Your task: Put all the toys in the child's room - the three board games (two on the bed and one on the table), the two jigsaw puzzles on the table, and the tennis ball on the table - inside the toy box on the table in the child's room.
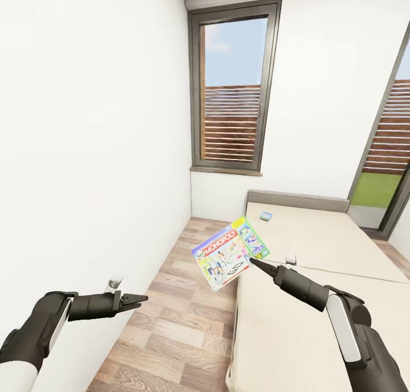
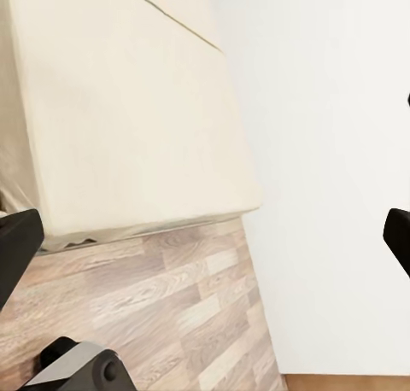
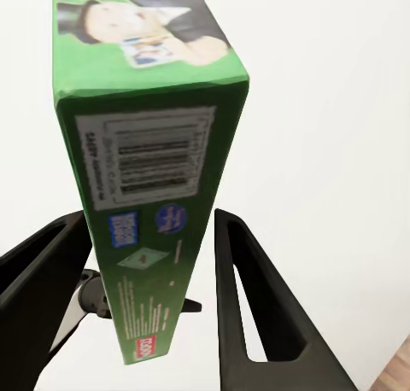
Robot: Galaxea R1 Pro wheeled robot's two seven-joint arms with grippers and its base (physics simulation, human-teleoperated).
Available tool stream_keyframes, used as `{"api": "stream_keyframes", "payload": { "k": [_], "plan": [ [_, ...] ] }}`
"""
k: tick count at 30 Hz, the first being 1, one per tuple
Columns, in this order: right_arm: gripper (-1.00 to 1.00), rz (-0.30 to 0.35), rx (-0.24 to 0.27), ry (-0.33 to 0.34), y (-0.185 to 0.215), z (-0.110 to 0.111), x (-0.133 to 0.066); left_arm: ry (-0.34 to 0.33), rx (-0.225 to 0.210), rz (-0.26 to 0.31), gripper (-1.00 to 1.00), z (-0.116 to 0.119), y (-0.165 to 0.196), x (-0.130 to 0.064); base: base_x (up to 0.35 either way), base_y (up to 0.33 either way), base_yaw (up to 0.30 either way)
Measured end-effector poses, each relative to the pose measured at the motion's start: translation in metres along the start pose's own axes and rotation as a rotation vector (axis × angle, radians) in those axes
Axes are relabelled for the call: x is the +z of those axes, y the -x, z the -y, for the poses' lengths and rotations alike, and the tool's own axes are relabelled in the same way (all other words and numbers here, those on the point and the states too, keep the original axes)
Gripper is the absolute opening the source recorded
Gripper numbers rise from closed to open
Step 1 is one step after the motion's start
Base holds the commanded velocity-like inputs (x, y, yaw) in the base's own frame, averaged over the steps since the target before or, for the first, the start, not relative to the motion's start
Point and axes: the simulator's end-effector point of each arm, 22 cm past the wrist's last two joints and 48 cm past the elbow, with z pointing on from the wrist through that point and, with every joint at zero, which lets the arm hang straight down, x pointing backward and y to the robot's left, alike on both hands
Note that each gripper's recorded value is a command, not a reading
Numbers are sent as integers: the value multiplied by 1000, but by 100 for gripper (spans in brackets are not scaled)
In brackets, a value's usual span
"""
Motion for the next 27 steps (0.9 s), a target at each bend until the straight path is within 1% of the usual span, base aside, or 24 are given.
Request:
{"api": "stream_keyframes", "payload": {
  "k": [3, 7, 10, 25, 26, 27],
  "plan": [
    [-100, 1, -1, 0, 0, 0, 0, -1, 6, 1, 100, 0, 0, 0, 0, 0, 1],
    [-100, 3, -2, -1, 1, 0, 0, -11, 39, 5, 100, 3, 0, 4, 0, 0, 0],
    [-100, 5, -2, -2, 1, 1, -1, -17, 47, 5, 100, 5, 0, 8, 0, 0, 0],
    [-100, 7, -3, -3, 2, 1, -1, -23, 54, 4, 100, 7, -1, 11, 0, 0, 0],
    [-100, 9, -6, -4, 2, 2, -1, -23, 58, 5, 100, 7, -1, 12, 0, 0, 0],
    [-100, 12, -1, -18, -1, 7, -2, -24, 55, 0, 100, 6, -5, 15, 0, 0, 0]
  ]
}}
